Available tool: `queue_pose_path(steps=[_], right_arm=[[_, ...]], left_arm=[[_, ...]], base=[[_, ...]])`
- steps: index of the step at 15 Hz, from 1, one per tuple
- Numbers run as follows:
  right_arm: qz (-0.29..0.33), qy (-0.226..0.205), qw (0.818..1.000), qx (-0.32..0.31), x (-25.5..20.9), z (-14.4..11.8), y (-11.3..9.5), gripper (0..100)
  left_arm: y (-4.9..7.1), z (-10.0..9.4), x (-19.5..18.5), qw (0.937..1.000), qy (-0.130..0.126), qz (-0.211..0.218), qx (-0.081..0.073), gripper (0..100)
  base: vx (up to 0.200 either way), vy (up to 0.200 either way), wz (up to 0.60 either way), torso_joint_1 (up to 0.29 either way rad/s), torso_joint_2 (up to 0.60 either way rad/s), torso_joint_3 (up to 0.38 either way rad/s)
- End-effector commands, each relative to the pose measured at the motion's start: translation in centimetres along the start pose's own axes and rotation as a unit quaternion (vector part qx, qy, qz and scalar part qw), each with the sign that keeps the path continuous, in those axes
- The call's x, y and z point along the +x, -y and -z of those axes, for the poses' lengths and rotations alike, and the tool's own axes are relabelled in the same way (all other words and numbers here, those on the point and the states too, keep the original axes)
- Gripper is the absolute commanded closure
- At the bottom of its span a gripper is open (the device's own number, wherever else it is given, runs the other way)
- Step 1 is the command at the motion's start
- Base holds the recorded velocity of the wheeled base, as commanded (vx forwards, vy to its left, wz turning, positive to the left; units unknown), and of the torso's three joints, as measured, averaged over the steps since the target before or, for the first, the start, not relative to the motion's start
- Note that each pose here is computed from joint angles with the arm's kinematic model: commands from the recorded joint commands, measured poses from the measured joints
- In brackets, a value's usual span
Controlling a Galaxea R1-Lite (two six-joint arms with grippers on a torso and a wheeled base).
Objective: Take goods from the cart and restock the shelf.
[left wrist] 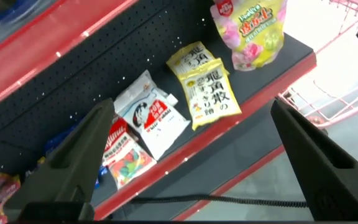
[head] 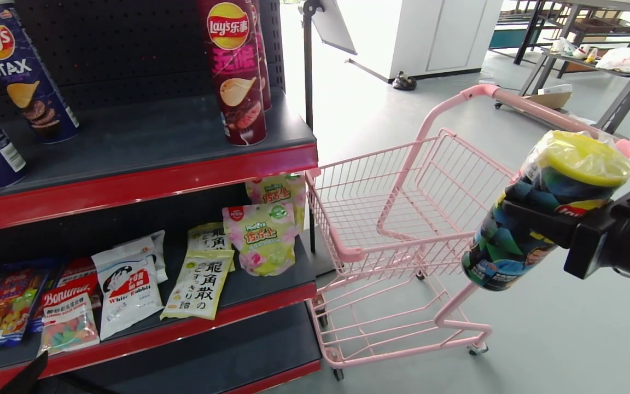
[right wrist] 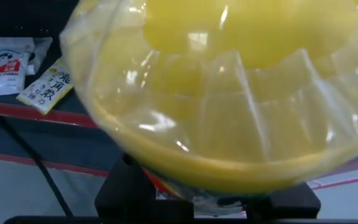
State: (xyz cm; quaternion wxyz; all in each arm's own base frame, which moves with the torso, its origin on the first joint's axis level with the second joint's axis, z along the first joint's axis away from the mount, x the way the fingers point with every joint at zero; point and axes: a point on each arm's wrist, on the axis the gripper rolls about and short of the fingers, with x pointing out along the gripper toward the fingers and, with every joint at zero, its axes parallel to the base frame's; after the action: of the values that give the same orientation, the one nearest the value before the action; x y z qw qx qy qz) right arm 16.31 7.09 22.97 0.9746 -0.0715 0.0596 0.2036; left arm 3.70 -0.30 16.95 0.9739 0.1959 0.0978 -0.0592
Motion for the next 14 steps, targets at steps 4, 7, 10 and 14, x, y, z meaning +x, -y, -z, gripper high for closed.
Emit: queue_pose_path(steps=[4, 7, 10, 14], right_arm=[[0.005, -0.004, 1.000, 0.000, -0.14, 0.28, 0.08, 100], [0.007, -0.008, 1.000, 0.001, -0.07, 0.46, 0.07, 100], [0.006, -0.009, 1.000, 0.000, -0.03, 0.52, 0.06, 100], [0.004, -0.010, 1.000, 0.000, 0.01, 0.55, 0.05, 100]], left_arm=[[0.02, 0.05, 0.03, 1.0000, -0.001, 0.001, 0.002, 0], [0.02, 0.05, -0.03, 1.0000, 0.000, 0.000, 0.002, 0], [0.02, 0.05, -0.08, 1.0000, 0.002, 0.000, 0.002, 0], [0.01, 0.01, -0.09, 1.0000, 0.003, -0.001, 0.002, 0]], base=[[0.000, 0.000, 0.00, 0.000, 0.00, 0.000], [0.000, 0.000, 0.60, 0.009, 0.00, 0.001], [0.000, 0.000, 0.60, 0.009, 0.00, 0.001], [0.000, 0.000, 0.00, 0.000, 0.00, 0.000]])
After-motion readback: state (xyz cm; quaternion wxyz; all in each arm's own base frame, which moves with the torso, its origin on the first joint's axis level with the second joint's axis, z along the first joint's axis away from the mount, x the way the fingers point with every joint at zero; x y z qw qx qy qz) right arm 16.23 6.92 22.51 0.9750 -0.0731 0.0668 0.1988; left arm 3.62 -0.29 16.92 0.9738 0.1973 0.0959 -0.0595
